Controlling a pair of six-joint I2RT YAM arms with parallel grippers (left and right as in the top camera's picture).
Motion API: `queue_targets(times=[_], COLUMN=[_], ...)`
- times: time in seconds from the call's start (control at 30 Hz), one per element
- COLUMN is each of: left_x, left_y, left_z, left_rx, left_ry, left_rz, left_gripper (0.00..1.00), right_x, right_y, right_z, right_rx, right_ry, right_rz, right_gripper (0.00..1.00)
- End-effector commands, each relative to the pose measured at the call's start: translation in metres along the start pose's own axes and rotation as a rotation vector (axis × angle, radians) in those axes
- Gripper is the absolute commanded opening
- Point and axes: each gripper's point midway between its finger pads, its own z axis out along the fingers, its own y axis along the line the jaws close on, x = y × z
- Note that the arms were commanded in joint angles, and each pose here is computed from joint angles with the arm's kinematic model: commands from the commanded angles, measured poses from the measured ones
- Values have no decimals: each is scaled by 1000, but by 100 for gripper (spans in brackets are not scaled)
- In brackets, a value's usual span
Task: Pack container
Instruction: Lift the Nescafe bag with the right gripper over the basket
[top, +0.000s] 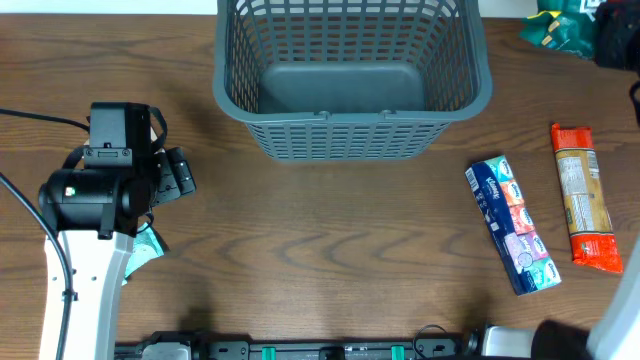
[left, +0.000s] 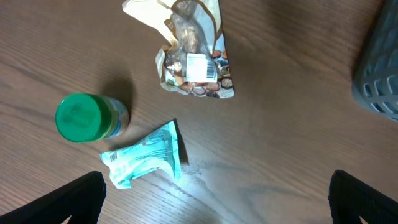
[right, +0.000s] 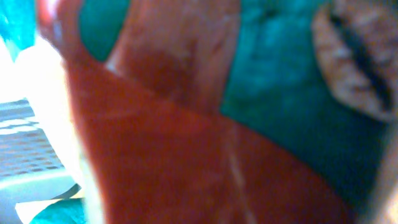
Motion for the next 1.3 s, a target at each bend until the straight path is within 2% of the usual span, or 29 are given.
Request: queue_targets(times=[0.0, 0.2, 0.43, 0.87, 1.17, 1.27], left_x=[-5, -5, -5, -4, -3, -3], left_y=[4, 4, 4, 4, 4, 5], left_z=[-3, -3, -3, -3, -3, -3], left_rx=[-15, -15, -15, -16, -17, -18], left_ry=[-20, -22, -21, -18, -14, -13], left_rz=[1, 0, 0, 1, 2, 3], left_gripper=[99, 98, 98, 98, 99, 98], right_x=[-35, -34, -19, 31, 50, 62], right_y=[36, 93, 135, 176, 175, 175], right_z=[-53, -78, -69, 1, 41, 53], right_rx=[-87, -247, -350, -279, -133, -108], right_ry=[-158, -197, -143, 82, 165, 205], right_rz=[-126, -240, -280, -273, -105, -96], right_gripper=[1, 1, 1, 1, 1, 1])
